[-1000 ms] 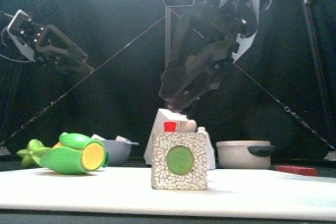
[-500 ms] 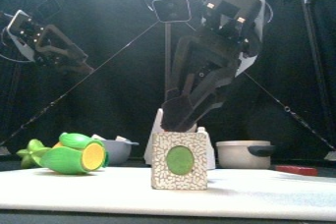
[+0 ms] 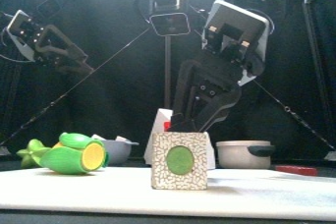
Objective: Grab piece of sushi
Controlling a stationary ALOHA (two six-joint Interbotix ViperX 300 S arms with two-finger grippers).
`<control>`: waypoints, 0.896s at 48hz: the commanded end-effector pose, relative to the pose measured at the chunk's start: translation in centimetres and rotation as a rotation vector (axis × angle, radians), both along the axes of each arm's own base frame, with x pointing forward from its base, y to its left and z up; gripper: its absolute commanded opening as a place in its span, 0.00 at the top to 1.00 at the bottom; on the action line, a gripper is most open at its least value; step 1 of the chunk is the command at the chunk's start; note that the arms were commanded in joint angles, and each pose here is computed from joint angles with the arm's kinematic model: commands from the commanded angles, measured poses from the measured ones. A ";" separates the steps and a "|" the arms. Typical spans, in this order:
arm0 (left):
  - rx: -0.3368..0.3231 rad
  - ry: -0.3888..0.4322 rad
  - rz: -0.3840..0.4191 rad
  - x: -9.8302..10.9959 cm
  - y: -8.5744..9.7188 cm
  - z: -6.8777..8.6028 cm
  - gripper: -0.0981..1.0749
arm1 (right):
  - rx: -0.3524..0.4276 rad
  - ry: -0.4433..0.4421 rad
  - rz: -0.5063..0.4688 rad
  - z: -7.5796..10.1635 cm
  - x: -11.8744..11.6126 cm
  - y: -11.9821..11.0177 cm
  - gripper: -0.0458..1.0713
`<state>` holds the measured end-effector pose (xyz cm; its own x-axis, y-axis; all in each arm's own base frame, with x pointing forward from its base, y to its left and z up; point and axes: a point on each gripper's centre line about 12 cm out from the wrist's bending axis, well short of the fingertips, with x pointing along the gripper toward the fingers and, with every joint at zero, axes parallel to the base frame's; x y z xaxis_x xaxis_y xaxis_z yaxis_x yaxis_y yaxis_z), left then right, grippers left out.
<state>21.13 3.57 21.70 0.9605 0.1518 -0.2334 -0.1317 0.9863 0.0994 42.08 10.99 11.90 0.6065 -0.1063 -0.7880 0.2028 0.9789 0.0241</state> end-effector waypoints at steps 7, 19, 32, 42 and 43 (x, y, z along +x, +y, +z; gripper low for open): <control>0.005 -0.013 0.000 0.2 0.1 0.5 0.08 | 0.013 -0.032 -0.003 1.2 0.4 0.0 0.37; 0.005 -0.013 0.000 0.2 0.1 0.5 0.08 | -0.003 -0.065 -0.013 3.2 0.3 -0.4 0.45; 0.005 -0.012 0.000 0.2 0.1 0.4 0.08 | -0.010 -0.077 -0.025 4.2 0.1 -0.7 0.45; 0.004 -0.012 0.001 0.2 0.1 0.4 0.08 | -0.029 -0.085 -0.105 6.5 -0.7 -2.2 0.45; 0.004 -0.013 0.001 0.2 0.1 0.4 0.08 | -0.034 -0.088 -0.115 6.9 -0.8 -2.4 0.45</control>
